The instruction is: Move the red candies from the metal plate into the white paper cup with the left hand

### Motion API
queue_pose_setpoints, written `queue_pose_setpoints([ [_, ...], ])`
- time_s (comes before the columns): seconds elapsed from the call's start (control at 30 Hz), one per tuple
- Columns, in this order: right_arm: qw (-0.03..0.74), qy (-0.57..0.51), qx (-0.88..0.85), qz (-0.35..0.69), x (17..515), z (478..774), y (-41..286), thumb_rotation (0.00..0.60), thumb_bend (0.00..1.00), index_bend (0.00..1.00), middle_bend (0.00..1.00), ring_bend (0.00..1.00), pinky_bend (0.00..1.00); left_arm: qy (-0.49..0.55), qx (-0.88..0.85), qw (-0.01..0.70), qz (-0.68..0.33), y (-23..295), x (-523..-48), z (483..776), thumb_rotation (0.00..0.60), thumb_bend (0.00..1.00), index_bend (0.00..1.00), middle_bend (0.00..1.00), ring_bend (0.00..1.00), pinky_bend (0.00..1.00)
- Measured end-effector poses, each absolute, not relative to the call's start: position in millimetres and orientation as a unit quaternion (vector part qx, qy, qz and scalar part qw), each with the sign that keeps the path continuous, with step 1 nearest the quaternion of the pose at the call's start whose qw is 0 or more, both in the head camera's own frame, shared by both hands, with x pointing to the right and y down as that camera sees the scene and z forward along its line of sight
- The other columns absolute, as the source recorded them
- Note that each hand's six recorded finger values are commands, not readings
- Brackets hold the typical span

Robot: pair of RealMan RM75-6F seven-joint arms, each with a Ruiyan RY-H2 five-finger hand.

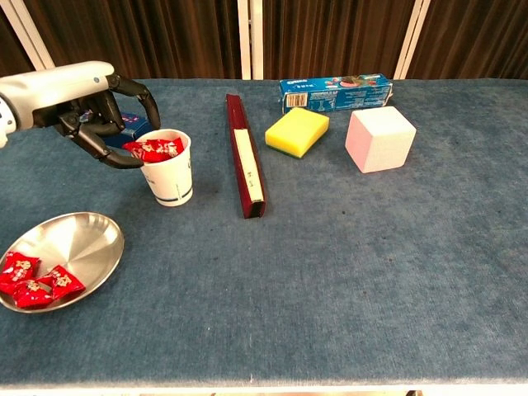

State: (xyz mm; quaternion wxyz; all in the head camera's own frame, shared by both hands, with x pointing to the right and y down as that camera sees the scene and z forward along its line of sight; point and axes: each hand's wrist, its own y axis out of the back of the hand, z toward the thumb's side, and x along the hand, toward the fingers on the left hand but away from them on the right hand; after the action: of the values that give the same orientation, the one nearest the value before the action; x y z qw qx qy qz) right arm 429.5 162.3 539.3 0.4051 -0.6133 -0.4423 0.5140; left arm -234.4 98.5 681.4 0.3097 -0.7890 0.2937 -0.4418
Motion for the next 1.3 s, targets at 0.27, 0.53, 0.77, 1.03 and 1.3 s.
queue_pose_setpoints([
  [0.27, 0.406, -0.441, -0.616, 0.511, 426, 540, 161, 0.6, 0.16, 0.0, 0.06, 0.0, 0.02, 0.321, -0.782, 0.31, -0.435, 95, -246, 669, 0.559, 0.08, 0.33, 0.97, 0.87, 0.74],
  [0.53, 0.409, -0.441, -0.615, 0.509, 426, 538, 160, 0.6, 0.16, 0.0, 0.06, 0.0, 0.02, 0.337, -0.761, 0.312, -0.457, 108, -281, 661, 0.559, 0.08, 0.33, 0.97, 0.87, 0.74],
  [0.77, 0.416, -0.441, -0.613, 0.506, 425, 534, 158, 0.6, 0.16, 0.0, 0.06, 0.0, 0.02, 0.31, -0.745, 0.315, -0.5, 155, -326, 666, 0.592, 0.15, 0.36, 0.97, 0.87, 0.74],
  [1.03, 0.423, -0.44, -0.614, 0.5, 419, 528, 157, 0.6, 0.16, 0.0, 0.06, 0.0, 0.02, 0.245, -0.735, 0.333, -0.537, 202, -351, 669, 0.599, 0.16, 0.38, 0.97, 0.87, 0.74],
  [1.3, 0.422, -0.438, -0.616, 0.501, 418, 529, 159, 0.6, 0.16, 0.0, 0.06, 0.0, 0.02, 0.223, -0.737, 0.328, -0.546, 217, -346, 675, 0.582, 0.15, 0.4, 0.97, 0.87, 0.74],
])
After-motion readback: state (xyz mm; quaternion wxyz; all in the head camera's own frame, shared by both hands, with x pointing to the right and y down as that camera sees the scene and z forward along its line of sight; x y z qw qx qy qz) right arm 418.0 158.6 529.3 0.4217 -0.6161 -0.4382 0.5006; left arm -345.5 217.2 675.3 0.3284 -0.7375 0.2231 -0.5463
